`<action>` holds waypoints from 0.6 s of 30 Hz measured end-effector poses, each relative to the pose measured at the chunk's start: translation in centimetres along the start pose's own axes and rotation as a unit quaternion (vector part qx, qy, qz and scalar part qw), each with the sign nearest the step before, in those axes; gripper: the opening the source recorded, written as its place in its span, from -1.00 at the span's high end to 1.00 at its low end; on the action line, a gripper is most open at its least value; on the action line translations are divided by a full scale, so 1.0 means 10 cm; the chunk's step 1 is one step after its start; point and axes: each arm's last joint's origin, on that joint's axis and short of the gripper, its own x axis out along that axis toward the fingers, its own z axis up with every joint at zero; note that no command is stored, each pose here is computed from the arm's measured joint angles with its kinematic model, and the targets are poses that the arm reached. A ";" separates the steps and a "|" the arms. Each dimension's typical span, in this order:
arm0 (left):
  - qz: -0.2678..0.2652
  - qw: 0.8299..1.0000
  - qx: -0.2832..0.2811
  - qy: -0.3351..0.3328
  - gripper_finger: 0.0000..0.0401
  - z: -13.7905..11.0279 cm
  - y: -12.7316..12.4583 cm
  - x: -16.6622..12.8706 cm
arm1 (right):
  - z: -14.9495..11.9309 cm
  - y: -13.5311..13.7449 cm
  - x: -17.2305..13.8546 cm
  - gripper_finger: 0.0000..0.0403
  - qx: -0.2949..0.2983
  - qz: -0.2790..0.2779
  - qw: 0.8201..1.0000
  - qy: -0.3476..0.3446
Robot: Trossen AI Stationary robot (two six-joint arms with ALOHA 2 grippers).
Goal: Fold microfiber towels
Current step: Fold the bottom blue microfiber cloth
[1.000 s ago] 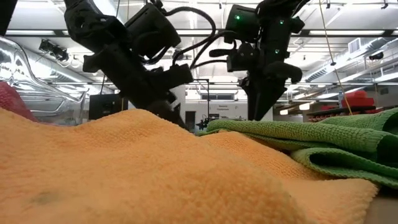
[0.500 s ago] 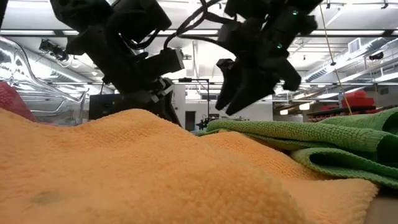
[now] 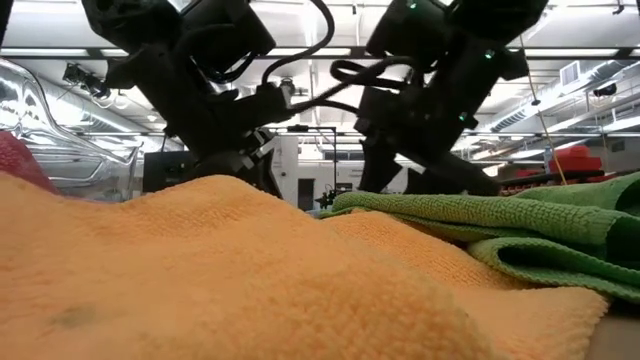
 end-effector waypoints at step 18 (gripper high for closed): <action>0.005 1.000 -0.001 0.002 0.50 0.00 0.02 0.01 | -0.27 0.14 0.13 -0.26 -0.049 -0.065 0.996 -0.028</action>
